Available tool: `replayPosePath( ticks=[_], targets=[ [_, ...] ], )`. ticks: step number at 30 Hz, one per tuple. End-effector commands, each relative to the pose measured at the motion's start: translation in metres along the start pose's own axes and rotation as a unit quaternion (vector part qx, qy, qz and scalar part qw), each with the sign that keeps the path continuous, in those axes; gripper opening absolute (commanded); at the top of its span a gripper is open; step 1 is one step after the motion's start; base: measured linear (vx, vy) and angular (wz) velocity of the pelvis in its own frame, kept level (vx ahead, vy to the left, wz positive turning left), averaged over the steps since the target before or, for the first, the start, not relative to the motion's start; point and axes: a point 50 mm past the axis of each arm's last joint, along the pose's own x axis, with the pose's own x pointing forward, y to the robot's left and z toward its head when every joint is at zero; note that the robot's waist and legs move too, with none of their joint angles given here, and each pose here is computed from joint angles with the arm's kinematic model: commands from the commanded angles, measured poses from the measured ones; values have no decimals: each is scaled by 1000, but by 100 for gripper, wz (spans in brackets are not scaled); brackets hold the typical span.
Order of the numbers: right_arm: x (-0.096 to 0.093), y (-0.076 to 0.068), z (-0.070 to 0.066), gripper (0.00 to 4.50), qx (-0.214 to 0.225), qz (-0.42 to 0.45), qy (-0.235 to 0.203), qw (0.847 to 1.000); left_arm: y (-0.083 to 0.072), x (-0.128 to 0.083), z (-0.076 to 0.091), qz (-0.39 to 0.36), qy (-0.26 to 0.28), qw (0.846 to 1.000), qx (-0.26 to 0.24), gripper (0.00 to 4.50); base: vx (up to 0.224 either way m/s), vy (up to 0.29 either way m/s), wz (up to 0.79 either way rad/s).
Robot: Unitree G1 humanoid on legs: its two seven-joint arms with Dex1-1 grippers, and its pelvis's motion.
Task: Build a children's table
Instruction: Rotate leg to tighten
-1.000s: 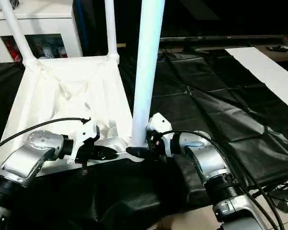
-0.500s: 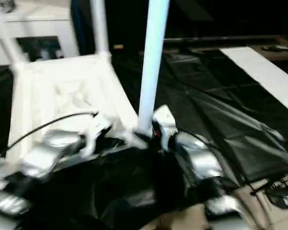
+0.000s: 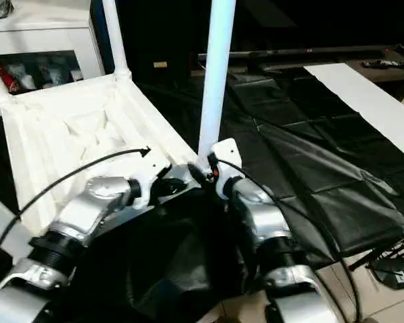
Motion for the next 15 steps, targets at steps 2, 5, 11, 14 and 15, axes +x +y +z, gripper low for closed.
replayPosePath(
  ticks=[2, 5, 11, 14, 15],
  targets=[
    [-1, 23, -2, 382, -31, 135, 15, 990, -11, -3, 5, -66, -27, 997, 26, 0, 0, 0, 0],
    [-9, 17, -1, 382, -40, 156, 21, 987, -14, -9, 3, -97, -33, 994, 37, 0, 0, 0, 0],
    [-30, 8, 0, 382, -69, 225, 44, 971, -17, -25, -4, -162, -19, 985, 50, 0, 0, 0, 0],
    [-35, 8, 0, 382, -77, 245, 52, 965, -17, -30, -6, -179, -13, 982, 52, 0, 0, 0, 0],
    [-35, 8, 0, 382, -78, 248, 54, 964, -18, -30, -7, -181, -12, 982, 52, 0, 0, 0, 0]
  ],
)
